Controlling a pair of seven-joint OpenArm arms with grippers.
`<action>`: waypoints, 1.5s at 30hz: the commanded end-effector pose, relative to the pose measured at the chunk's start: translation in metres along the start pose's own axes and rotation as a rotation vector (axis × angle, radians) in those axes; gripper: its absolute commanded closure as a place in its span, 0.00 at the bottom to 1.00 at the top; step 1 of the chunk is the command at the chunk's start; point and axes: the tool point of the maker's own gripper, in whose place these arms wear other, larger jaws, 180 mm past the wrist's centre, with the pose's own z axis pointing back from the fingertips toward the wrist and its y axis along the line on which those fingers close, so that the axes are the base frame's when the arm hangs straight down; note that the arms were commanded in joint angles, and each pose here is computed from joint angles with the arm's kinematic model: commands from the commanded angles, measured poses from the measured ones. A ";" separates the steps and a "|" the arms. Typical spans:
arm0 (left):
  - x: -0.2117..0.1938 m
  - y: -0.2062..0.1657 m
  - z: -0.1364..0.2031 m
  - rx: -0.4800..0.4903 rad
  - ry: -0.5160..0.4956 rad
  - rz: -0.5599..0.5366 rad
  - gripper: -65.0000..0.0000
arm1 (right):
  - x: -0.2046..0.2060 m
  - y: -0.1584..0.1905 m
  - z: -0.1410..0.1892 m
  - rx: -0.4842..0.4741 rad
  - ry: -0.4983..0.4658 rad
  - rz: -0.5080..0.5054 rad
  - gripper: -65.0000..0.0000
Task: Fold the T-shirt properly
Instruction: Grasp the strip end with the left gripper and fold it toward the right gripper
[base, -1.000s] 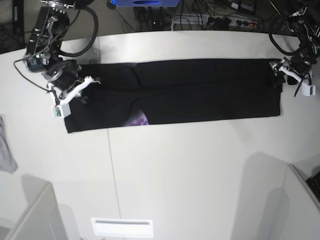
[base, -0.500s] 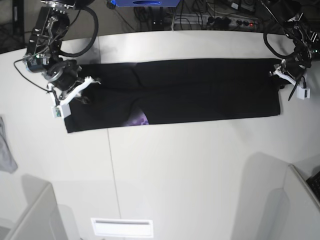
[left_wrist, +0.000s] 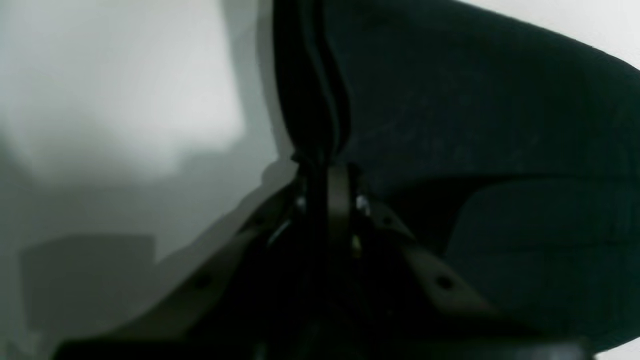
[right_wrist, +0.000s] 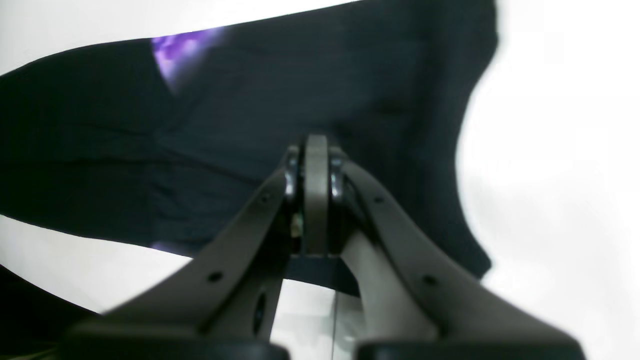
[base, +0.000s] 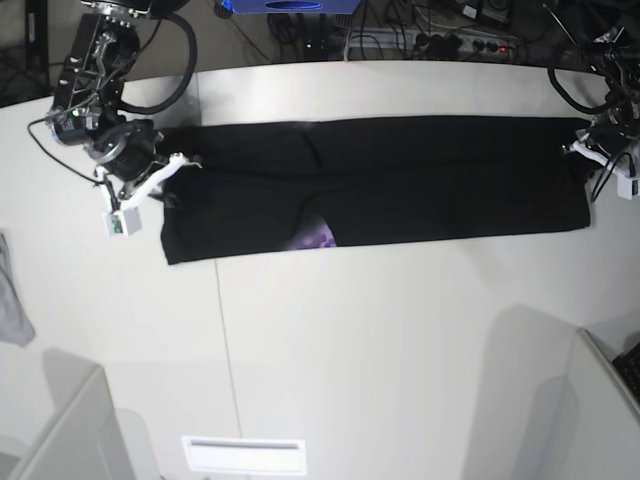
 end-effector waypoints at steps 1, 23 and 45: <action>0.020 0.004 0.008 0.002 -0.055 -0.027 1.00 | 0.013 0.002 0.004 0.008 -0.046 0.016 1.00; 0.023 -0.136 0.049 -0.177 -0.133 -0.397 1.00 | 0.013 0.002 0.003 0.009 -0.045 0.014 1.00; -0.018 -0.239 0.017 -0.418 -0.043 -0.347 1.00 | 0.010 0.002 0.003 0.009 -0.040 0.011 1.00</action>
